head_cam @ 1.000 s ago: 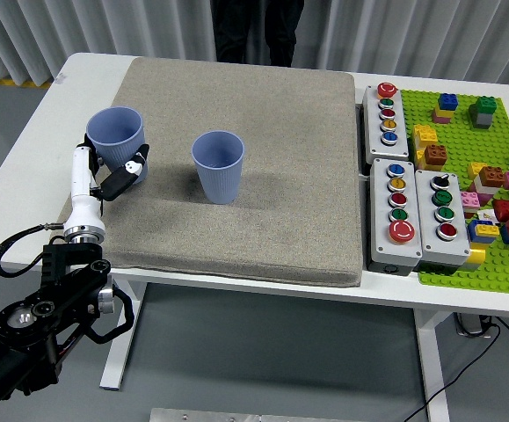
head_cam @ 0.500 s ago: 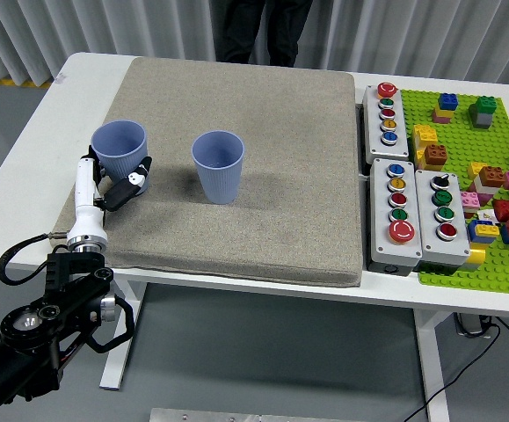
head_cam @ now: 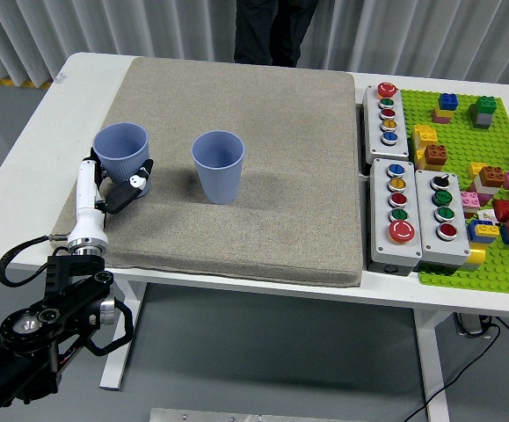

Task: Pick cup pour cup place

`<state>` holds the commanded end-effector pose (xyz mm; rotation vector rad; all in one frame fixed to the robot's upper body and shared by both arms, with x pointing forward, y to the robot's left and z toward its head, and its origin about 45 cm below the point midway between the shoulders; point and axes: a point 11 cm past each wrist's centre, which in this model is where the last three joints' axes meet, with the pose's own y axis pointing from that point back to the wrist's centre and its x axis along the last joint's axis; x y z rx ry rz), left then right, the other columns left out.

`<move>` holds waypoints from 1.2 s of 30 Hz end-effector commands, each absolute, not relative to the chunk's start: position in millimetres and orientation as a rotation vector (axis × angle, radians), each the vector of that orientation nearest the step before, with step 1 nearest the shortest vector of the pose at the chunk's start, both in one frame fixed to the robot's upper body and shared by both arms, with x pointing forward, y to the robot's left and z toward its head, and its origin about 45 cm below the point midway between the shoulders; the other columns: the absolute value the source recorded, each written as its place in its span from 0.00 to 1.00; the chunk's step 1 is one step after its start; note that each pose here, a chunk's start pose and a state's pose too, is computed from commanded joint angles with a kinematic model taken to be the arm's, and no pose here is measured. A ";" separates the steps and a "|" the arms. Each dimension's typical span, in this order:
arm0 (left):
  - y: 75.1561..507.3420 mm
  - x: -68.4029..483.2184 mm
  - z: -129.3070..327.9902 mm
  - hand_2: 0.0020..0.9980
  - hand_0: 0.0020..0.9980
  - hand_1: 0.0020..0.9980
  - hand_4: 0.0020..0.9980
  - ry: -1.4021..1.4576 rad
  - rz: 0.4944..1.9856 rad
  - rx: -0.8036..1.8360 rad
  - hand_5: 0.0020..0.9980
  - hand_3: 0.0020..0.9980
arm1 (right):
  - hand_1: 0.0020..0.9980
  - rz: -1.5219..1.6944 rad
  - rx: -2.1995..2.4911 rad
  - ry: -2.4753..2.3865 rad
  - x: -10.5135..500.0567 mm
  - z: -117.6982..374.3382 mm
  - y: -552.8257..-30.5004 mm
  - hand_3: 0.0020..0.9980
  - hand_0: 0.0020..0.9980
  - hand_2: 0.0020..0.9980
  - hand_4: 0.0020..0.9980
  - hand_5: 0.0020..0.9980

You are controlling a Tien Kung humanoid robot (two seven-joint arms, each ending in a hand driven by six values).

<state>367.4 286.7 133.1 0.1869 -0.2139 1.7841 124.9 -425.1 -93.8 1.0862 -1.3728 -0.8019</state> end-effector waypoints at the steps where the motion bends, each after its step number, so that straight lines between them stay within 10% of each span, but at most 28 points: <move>1: 286.2 367.2 133.2 0.72 0.71 0.70 0.79 -0.215 1.780 0.187 0.30 0.76 | 0.66 -0.802 1.086 -1.372 125.0 -93.8 -425.0 0.59 0.69 0.58 0.00 0.05; 14: 286.0 364.3 125.0 0.81 0.73 0.73 0.84 -0.193 1.747 0.215 0.34 0.88 | 0.66 -0.802 1.086 -1.371 124.4 -94.0 -424.8 0.59 0.69 0.58 0.00 0.05; 15: 285.8 364.1 124.8 0.89 0.77 0.78 0.86 -0.193 1.745 0.216 0.35 1.00 | 0.66 -0.802 1.086 -1.371 124.3 -94.1 -424.8 0.59 0.69 0.58 0.00 0.06; 36: 284.3 357.6 127.2 1.00 0.88 0.87 0.95 -0.228 1.699 0.236 0.41 1.00 | 0.66 -0.803 1.083 -1.356 119.0 -95.4 -425.1 0.59 0.69 0.58 0.00 0.06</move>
